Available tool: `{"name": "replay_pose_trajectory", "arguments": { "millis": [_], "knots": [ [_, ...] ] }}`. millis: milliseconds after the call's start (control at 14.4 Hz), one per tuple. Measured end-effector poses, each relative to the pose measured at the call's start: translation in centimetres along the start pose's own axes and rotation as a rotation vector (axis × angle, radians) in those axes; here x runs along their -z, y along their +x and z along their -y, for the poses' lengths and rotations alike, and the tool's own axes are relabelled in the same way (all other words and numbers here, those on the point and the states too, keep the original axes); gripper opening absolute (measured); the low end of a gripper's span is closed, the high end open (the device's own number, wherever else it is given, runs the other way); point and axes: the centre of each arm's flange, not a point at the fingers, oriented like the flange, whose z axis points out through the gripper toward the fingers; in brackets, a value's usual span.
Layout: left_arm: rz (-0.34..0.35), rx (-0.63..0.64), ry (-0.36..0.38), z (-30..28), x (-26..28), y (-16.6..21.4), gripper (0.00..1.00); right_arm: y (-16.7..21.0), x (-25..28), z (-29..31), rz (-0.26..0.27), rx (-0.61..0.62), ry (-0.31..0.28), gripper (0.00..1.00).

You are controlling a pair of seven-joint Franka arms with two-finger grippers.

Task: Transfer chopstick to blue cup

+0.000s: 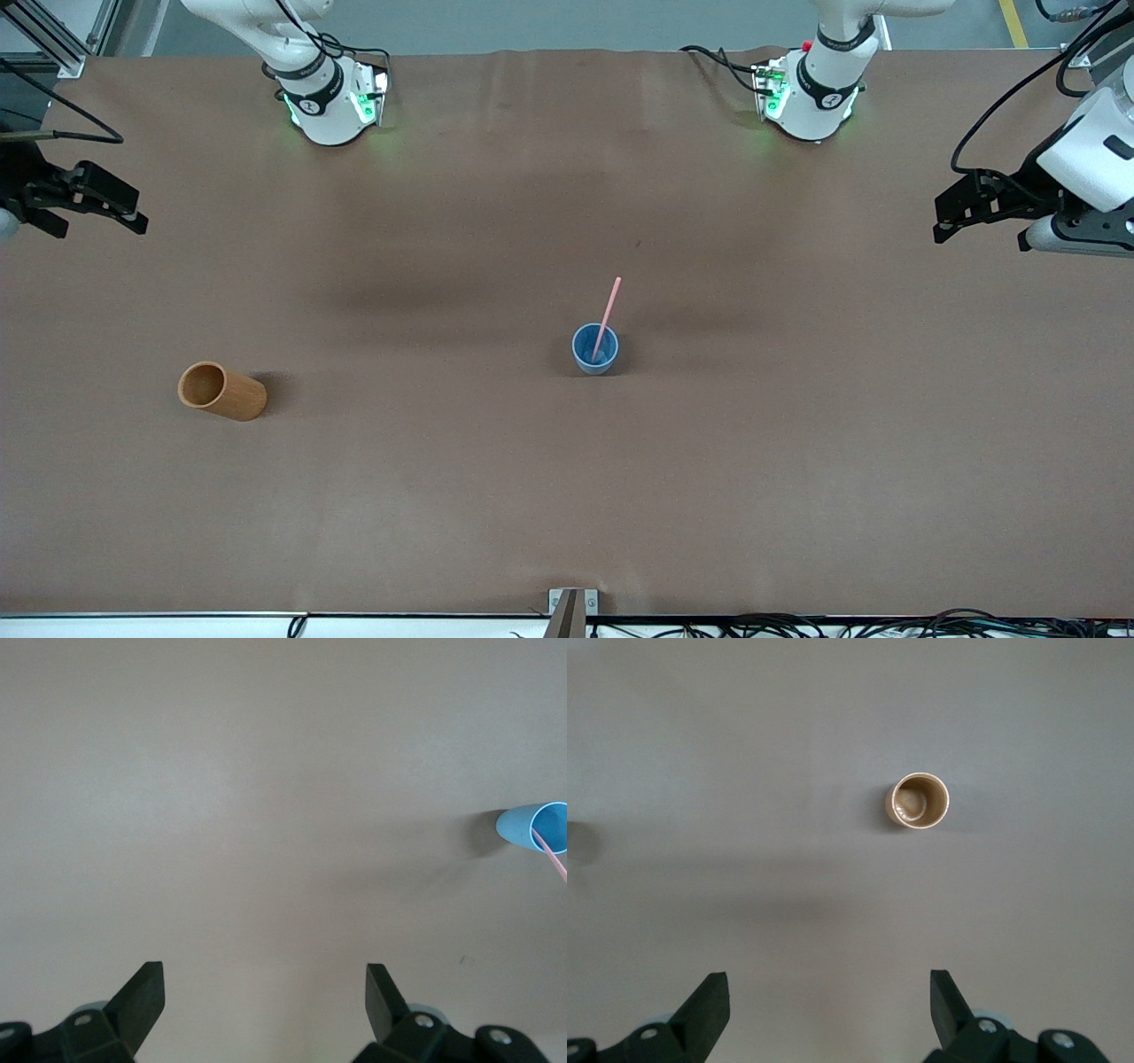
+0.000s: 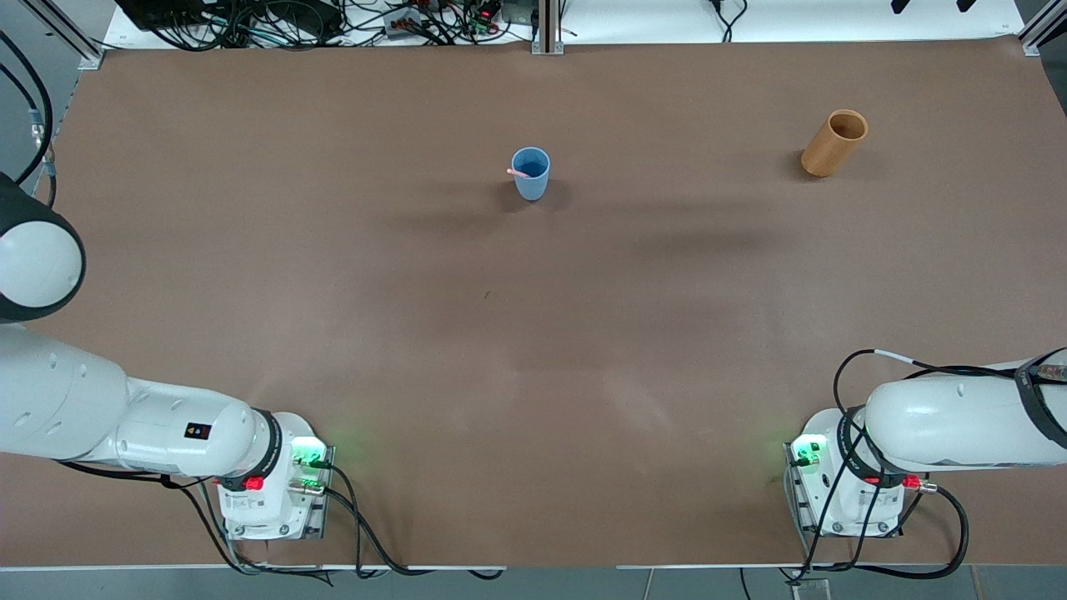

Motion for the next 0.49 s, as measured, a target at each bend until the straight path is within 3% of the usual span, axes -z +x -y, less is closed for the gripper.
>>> {"name": "replay_pose_trajectory", "arguments": {
  "millis": [486],
  "knots": [
    [-0.001,0.005,0.0,0.25,0.03,0.0,1.0,0.06,-0.03,-0.06,-0.002,0.0,-0.005,1.0]
  ]
}}
